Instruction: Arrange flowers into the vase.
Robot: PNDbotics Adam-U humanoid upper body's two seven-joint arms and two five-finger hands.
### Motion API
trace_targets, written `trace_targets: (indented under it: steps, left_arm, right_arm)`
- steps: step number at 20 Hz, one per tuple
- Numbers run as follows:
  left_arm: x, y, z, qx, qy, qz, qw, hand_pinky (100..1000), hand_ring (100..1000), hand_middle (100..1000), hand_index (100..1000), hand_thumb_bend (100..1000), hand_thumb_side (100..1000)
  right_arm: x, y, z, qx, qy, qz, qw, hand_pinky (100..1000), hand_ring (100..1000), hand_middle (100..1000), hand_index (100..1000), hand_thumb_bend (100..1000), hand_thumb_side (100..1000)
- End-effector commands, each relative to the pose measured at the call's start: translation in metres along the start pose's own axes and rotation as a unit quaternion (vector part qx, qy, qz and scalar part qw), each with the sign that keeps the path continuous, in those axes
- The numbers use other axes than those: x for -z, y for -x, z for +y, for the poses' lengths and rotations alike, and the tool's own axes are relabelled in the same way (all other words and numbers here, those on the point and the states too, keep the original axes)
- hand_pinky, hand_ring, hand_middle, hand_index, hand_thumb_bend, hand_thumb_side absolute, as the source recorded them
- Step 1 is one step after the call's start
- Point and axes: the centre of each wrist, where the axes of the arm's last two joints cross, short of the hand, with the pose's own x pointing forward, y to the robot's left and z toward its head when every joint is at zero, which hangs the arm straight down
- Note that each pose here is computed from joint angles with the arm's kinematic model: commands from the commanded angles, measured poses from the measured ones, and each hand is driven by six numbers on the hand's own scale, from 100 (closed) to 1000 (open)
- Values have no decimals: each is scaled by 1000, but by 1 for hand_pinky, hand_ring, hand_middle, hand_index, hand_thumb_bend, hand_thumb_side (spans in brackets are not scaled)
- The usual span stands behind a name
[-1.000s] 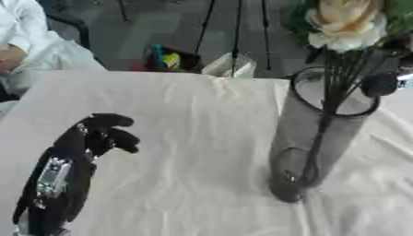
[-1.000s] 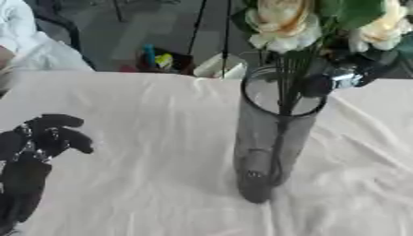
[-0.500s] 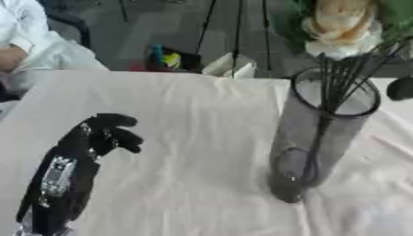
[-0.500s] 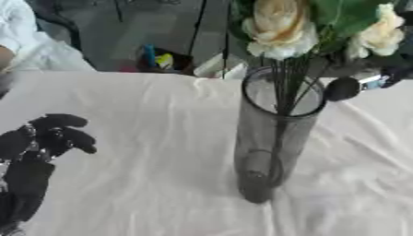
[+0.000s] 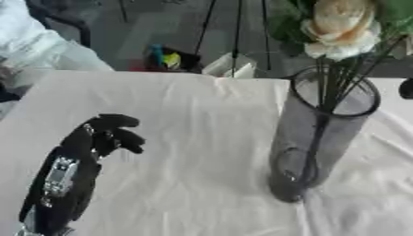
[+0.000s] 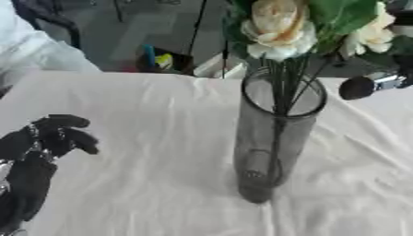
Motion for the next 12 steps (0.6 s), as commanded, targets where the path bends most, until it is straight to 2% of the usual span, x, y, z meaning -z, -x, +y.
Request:
trace_targets:
  steps: [1, 8, 9, 12]
  left_arm:
    - [2, -4, 1, 6, 2, -9, 1000, 587, 627, 692, 777, 109, 1000]
    - [2, -4, 1, 8, 0, -9, 1000, 586, 628, 693, 777, 109, 1000]
    - [2, -4, 1, 8, -1, -9, 1000, 586, 628, 694, 777, 108, 1000]
    - [2, -4, 2, 9, -2, -10, 1000, 586, 628, 694, 777, 108, 1000]
  right_arm:
    - [-21, -4, -16, -24, 16, 8, 1000, 917, 926, 839, 1000, 784, 900]
    - [-39, -5, -12, -18, 44, 23, 999, 911, 916, 832, 1000, 722, 901]
    - [-42, -6, -11, -18, 50, 26, 998, 910, 914, 829, 1000, 650, 911]
    - [-49, -10, -8, -17, 67, 31, 997, 904, 903, 822, 1000, 570, 922]
